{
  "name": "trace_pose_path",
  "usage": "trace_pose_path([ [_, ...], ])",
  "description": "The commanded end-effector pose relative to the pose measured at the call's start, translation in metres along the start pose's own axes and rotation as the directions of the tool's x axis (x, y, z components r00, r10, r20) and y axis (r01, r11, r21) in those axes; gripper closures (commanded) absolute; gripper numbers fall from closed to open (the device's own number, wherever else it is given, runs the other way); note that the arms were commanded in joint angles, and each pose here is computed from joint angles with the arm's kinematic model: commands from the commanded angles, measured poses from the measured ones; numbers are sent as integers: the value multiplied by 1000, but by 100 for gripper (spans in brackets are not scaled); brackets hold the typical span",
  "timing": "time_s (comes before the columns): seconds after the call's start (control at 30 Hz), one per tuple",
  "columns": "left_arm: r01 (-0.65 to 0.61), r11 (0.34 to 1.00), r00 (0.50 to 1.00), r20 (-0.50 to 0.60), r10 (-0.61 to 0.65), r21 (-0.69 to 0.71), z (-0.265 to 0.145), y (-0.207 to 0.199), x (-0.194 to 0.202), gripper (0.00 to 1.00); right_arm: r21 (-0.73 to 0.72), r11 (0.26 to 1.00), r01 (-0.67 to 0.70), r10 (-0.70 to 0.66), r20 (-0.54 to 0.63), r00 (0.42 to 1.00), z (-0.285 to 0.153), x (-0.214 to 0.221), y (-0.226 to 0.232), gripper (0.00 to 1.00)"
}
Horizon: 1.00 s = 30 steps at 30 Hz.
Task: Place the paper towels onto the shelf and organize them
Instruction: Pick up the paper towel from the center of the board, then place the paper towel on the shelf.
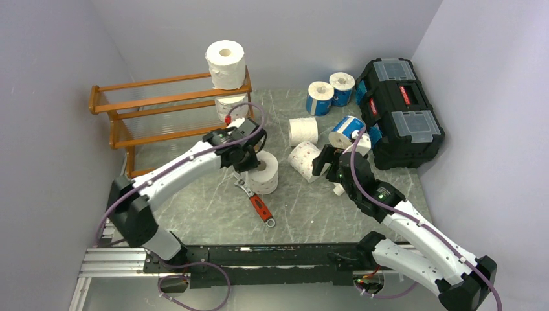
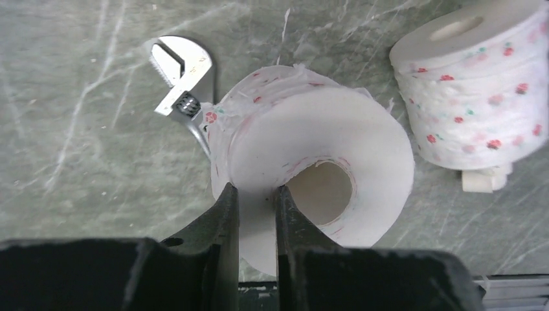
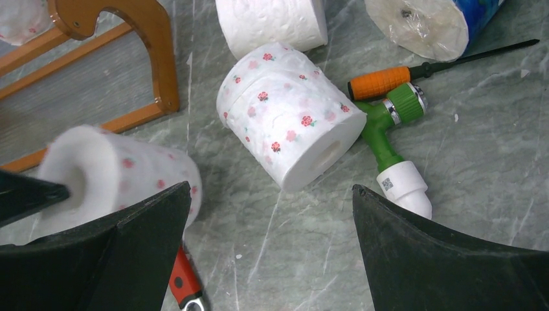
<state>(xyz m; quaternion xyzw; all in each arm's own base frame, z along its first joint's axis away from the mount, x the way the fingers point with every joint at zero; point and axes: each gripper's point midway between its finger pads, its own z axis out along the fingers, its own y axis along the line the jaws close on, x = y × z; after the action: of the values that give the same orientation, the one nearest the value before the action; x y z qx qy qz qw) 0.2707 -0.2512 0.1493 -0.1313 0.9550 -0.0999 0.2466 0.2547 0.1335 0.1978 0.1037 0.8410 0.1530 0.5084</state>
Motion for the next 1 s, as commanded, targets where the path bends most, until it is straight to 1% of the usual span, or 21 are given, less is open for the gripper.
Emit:
trace_pose_path([
  [0.0,74,993,987,133,-87,94,-70,1,-35,93,-15,1000,-13,13,17,1000,-3,-9,5,3],
  [0.13,152,981,962,207,-175,124,-109,18,-53,100,-22,1000,-15,15,18,1000,-3,-11,7,3],
  [0.2,238,965,935,242,-259,113,-131,36,-63,100,-25,1000,-15,16,19,1000,-3,-11,8,3],
  [0.33,425,901,830,358,-427,89,-178,73,-96,100,-33,999,-18,19,18,1000,-3,-12,10,3],
  [0.4,512,856,779,380,-499,73,-196,91,-108,100,-32,999,-21,21,15,1000,-3,-11,10,3],
  [0.5,602,796,709,419,-567,60,-217,113,-126,100,-36,999,-25,25,14,1000,-4,-11,10,3],
  [0.6,643,762,664,439,-605,78,-231,125,-144,100,-35,999,-25,26,10,1000,-3,-9,10,3],
  [0.73,646,743,598,490,-634,174,-249,131,-173,100,-26,999,-24,24,10,1000,-4,-9,8,3],
  [0.83,634,736,557,521,-647,236,-262,132,-193,100,-24,999,-23,23,11,1000,-4,-9,7,3],
  [0.9,631,733,541,533,-651,254,-266,132,-204,100,-20,1000,-21,21,9,1000,-3,-8,6,3],
  [0.97,632,730,535,534,-655,261,-266,132,-212,100,-17,1000,-18,18,8,1000,-2,-7,6,3],
])
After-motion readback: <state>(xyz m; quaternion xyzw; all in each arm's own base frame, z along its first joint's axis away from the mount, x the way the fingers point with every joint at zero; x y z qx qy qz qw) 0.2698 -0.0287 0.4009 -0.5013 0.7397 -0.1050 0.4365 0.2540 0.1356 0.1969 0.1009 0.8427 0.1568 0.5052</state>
